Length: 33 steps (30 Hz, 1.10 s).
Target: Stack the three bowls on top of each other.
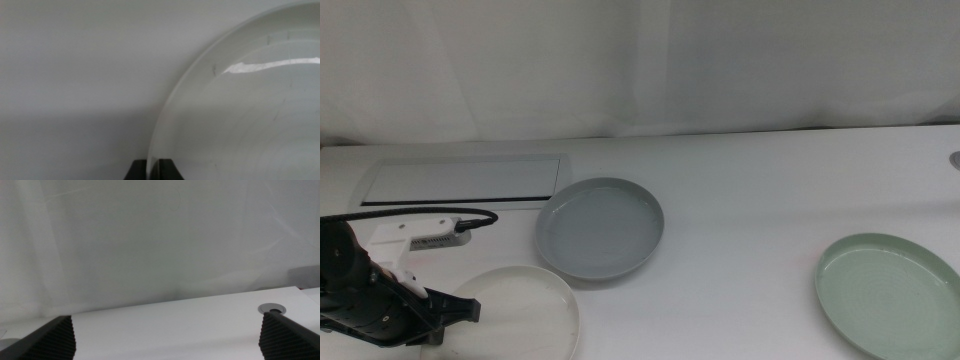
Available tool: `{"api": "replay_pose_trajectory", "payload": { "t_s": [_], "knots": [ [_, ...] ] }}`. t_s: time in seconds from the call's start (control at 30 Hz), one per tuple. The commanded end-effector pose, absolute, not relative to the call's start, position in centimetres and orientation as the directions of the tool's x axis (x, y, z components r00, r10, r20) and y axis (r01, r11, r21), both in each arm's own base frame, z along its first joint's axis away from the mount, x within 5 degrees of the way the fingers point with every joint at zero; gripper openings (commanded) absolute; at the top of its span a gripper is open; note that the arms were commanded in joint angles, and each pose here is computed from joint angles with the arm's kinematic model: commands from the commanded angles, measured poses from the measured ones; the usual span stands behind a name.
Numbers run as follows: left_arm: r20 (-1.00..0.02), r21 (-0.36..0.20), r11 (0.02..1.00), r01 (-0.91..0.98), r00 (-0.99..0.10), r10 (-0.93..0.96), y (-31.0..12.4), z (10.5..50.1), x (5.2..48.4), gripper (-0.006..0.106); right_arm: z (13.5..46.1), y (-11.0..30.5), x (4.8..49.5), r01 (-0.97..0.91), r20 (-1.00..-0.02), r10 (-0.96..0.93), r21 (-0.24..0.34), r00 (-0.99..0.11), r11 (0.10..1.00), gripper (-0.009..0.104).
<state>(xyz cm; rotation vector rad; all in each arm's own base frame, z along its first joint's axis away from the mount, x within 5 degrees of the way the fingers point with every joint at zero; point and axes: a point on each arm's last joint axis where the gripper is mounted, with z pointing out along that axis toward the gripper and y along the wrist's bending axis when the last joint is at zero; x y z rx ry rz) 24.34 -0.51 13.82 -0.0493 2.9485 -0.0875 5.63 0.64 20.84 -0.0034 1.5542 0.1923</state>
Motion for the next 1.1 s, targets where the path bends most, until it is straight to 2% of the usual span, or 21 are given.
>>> {"api": "replay_pose_trajectory", "payload": {
  "t_s": [0.0, 0.2, 0.37, 0.5, 0.63, 0.87, 1.07],
  "knots": [
    [-0.137, -0.071, 0.997, -0.037, -0.989, -0.046, -0.6, 12.8, 24.0, -0.003, 19.6, 0.7, 5.7, -0.125, -0.994, 0.108, 0.109, -0.009, 0.986, 0.103],
    [-0.112, -0.128, 0.99, -0.063, -0.991, -0.077, -1.1, 14.5, 24.7, -0.003, 19.6, 0.7, 5.7, -0.125, -0.994, 0.108, 0.109, -0.009, 0.986, 0.103],
    [-0.135, -0.235, 0.967, -0.098, -0.982, -0.133, -2.0, 17.2, 24.7, -0.003, 19.6, 0.7, 5.7, -0.125, -0.994, 0.108, 0.109, -0.009, 0.986, 0.103],
    [-0.155, -0.3, 0.95, -0.081, -0.979, -0.133, -2.8, 19.2, 23.8, -0.003, 19.6, 0.7, 5.7, -0.125, -0.994, 0.108, 0.109, -0.009, 0.986, 0.103],
    [-0.173, -0.322, 0.947, -0.014, -0.982, -0.073, -5.0, 20.5, 22.8, -0.003, 19.6, 0.7, 5.7, -0.125, -0.994, 0.108, 0.109, -0.009, 0.986, 0.103],
    [-0.213, -0.366, 0.927, 0.079, -0.977, -0.001, -10.7, 20.4, 22.2, -0.003, 19.6, 0.7, 5.7, -0.123, -0.994, 0.108, 0.109, -0.014, 0.986, 0.103],
    [-0.197, -0.362, 0.924, 0.122, -0.979, 0.052, -14.6, 18.9, 24.1, -0.003, 19.6, 0.7, 5.7, -0.123, -0.994, 0.108, 0.109, -0.014, 0.986, 0.103]
  ]
}}
